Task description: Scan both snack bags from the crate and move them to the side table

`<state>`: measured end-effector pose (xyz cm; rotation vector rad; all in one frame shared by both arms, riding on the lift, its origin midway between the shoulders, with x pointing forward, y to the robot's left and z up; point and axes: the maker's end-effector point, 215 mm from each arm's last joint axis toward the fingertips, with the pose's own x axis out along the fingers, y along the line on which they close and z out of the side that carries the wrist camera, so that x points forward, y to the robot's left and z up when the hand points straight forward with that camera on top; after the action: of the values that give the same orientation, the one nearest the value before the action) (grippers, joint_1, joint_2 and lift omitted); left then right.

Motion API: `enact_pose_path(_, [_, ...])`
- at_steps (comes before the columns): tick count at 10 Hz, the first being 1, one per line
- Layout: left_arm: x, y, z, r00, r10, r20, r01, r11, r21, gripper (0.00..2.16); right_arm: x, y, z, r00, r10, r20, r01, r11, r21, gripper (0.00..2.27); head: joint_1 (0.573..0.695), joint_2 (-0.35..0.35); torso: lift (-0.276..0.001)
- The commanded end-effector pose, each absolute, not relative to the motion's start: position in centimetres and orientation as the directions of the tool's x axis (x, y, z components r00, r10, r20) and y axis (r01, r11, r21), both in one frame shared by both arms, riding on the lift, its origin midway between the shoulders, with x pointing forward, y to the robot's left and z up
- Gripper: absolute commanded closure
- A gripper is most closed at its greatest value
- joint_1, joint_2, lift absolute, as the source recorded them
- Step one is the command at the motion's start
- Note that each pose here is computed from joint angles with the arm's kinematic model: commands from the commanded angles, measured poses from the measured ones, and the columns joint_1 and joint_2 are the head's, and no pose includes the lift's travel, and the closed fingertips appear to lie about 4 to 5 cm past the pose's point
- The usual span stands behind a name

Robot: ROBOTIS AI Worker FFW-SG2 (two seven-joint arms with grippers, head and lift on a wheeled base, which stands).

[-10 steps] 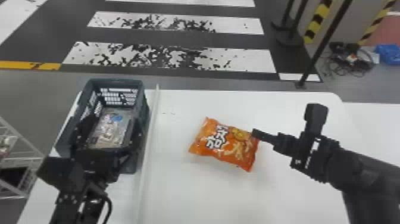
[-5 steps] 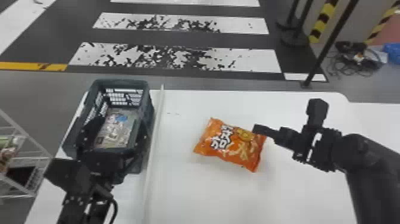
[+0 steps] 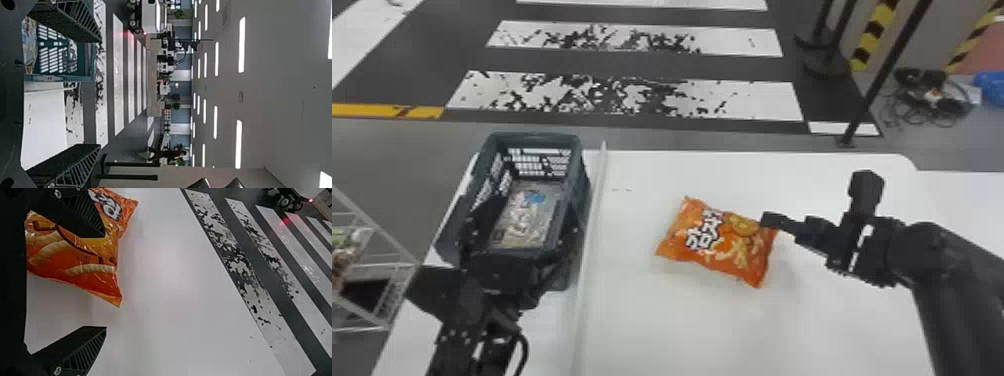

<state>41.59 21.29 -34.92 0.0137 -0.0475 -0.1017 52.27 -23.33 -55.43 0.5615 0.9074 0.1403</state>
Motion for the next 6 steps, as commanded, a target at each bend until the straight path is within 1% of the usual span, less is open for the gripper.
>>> enact_pose_path(1, [41.6,21.3,-35.0,0.994,-0.102,0.045,0.102,0.995,0.016,0.03,52.2,-23.5,-56.0,0.612,0.356,-0.706,0.13,0.836,0.534,0.09,0.695,-0.023,-0.029])
enact_pose_path(2, [41.5,21.2,-35.1,0.994,-0.104,0.044,0.103,0.995,0.015,0.03,52.2,-23.2,-56.3,0.609,0.378,-0.698,0.142,0.813,0.565,0.09,0.695,-0.025,-0.029])
enact_pose_path(6, [41.5,21.3,-35.1,0.994,-0.1,0.042,0.099,0.995,0.015,0.03,52.4,-21.7,-56.4,0.599,0.432,-0.674,0.147,0.768,0.623,0.1,0.695,-0.013,-0.029])
